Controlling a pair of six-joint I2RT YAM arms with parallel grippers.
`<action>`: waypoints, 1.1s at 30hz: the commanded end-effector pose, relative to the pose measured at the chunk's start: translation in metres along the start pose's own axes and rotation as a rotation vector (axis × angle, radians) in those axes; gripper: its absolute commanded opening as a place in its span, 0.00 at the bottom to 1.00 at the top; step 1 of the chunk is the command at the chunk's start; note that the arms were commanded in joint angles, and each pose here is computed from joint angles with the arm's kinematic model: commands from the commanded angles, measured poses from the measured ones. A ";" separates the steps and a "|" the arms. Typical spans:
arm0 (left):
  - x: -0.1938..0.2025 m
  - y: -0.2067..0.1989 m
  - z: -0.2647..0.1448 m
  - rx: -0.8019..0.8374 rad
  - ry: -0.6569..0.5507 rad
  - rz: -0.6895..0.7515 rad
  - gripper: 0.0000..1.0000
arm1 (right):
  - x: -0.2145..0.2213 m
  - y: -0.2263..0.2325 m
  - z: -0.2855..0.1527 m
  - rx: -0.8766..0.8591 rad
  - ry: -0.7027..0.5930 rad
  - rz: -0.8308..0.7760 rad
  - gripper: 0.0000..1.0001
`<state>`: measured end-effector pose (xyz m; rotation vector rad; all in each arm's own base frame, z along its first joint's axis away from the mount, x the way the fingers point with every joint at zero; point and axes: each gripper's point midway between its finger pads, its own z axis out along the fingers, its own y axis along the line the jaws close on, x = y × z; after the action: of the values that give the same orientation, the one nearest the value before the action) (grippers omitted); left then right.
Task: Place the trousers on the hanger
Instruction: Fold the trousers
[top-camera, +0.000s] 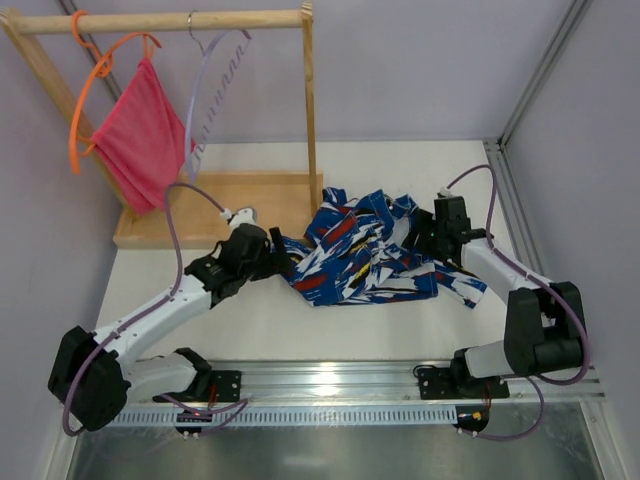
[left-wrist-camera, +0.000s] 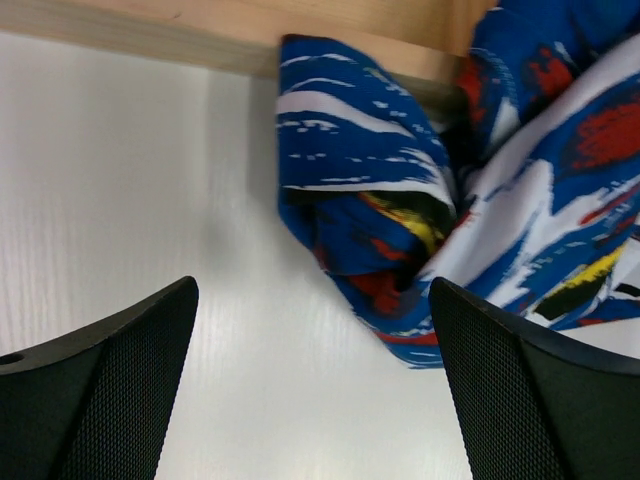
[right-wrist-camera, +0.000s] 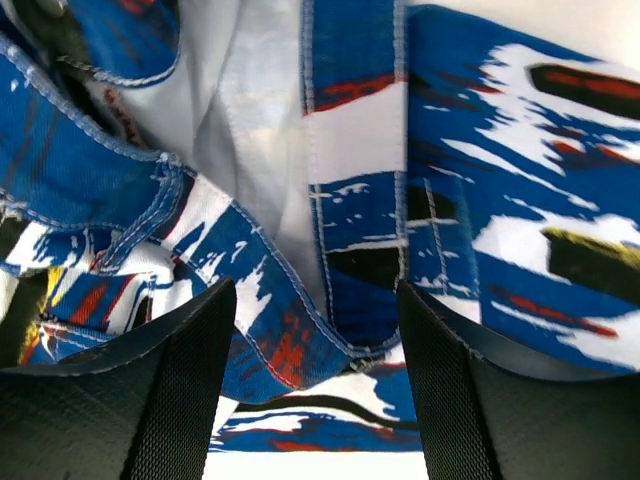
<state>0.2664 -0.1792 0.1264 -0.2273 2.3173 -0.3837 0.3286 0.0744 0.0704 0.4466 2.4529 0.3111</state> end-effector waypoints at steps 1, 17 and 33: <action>-0.007 0.004 0.003 0.077 -0.021 -0.091 0.96 | -0.023 0.039 0.001 -0.211 -0.096 -0.137 0.68; -0.009 0.009 0.013 0.171 0.060 -0.193 0.94 | -0.009 0.077 0.051 -0.513 0.054 -0.197 0.44; -0.010 0.020 0.026 0.122 0.067 -0.238 0.93 | 0.031 0.045 -0.062 -0.383 0.048 -0.032 0.04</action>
<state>0.2767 -0.1574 0.0965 -0.4206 2.3811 -0.6142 0.3193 0.1263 0.1427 0.0800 2.2468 0.7666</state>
